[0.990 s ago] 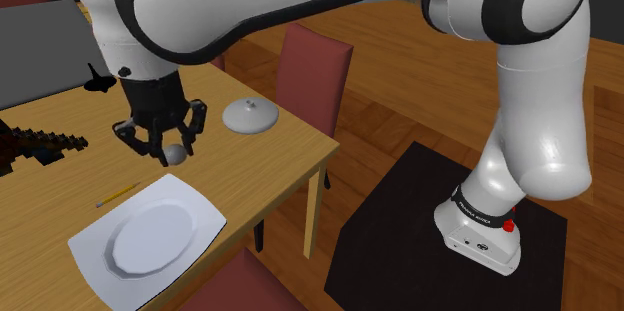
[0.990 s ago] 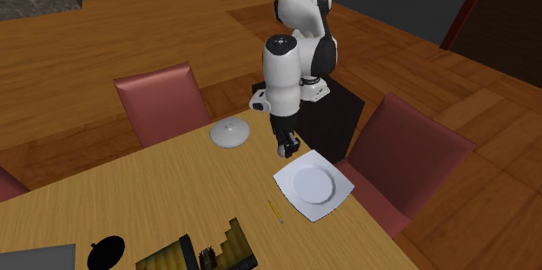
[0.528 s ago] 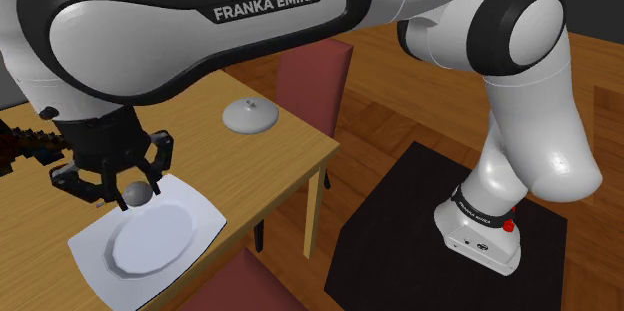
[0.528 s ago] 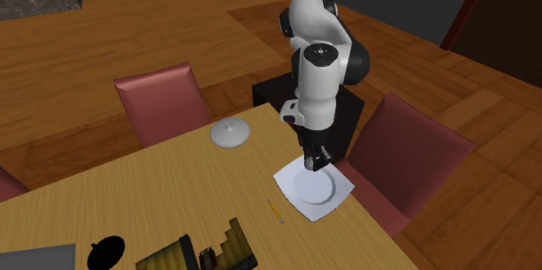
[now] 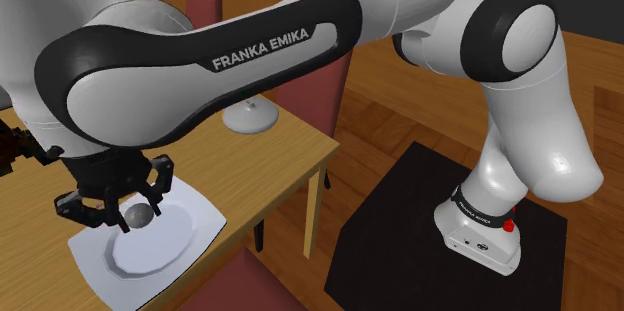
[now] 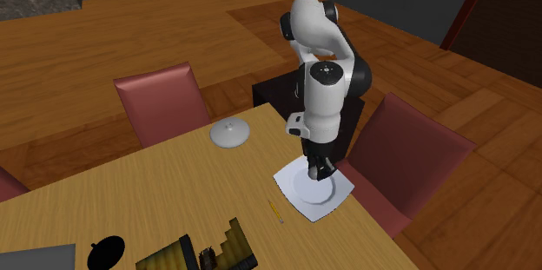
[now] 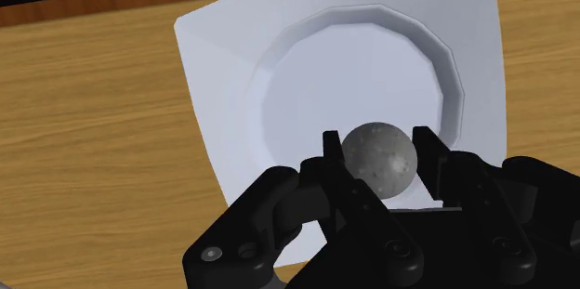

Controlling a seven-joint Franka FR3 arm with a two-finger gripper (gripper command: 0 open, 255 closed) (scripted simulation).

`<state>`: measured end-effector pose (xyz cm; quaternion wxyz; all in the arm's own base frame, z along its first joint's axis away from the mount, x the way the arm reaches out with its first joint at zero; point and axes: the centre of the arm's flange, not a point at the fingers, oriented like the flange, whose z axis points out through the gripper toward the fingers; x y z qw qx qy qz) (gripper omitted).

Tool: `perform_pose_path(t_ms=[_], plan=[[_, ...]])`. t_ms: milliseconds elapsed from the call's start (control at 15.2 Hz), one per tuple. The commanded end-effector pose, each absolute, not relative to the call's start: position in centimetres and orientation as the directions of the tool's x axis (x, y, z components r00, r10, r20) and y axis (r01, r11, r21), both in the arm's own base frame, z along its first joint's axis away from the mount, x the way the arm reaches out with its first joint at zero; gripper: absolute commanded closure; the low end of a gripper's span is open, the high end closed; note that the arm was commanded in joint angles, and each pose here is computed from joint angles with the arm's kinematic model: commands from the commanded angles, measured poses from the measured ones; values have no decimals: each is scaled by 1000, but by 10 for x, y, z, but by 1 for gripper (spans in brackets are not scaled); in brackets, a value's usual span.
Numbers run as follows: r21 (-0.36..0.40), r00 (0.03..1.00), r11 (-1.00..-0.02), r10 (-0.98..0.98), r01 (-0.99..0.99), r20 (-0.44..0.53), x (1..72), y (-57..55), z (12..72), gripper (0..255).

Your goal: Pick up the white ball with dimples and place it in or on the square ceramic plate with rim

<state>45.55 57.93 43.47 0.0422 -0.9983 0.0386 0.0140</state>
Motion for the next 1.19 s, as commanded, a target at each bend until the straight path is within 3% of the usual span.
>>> perform_pose_path(t_ms=[0, 858, 924, 1122], plan=[[-84, 997, -993, -76, -78, -31, 456, 579, 424, 255], [-84, 997, -993, -76, -78, -31, 456, 579, 398, 255], [-84, 997, -993, -76, -78, -31, 456, 579, 398, 0], [-84, 997, -993, -76, -78, -31, 456, 579, 398, 0]])
